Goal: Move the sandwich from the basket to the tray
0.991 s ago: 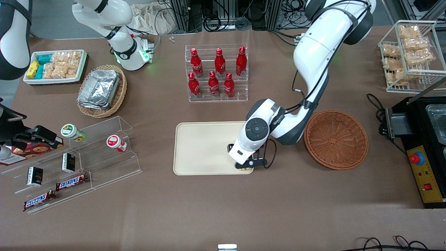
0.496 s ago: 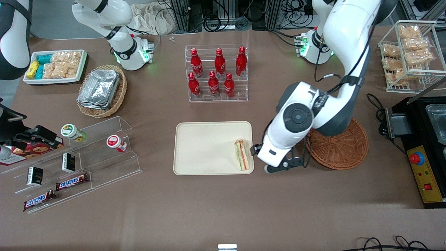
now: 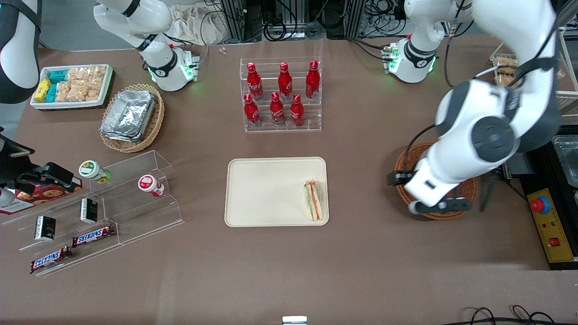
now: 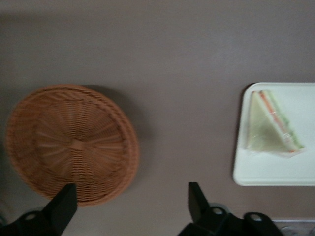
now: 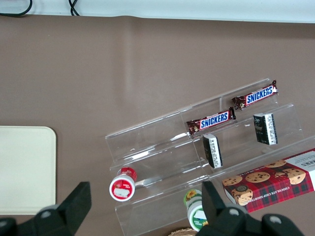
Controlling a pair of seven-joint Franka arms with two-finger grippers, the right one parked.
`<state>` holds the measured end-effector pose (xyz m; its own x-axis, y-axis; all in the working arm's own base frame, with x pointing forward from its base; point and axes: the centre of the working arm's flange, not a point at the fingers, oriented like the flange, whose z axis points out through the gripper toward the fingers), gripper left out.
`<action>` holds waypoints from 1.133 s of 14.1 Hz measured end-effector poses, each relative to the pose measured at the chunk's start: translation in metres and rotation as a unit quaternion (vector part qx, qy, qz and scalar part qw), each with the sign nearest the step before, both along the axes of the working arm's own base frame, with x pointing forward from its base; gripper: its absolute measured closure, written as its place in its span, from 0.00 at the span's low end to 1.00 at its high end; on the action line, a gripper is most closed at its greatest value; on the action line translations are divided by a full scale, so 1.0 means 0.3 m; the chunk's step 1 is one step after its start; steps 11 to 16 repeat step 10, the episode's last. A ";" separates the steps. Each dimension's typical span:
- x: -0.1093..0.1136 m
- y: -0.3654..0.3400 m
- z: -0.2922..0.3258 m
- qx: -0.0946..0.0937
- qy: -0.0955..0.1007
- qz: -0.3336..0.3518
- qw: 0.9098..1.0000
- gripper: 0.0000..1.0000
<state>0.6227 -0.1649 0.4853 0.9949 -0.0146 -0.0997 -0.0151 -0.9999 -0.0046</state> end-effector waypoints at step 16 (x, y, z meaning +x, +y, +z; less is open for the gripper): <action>-0.192 0.486 0.133 0.006 -0.011 -0.142 0.990 0.00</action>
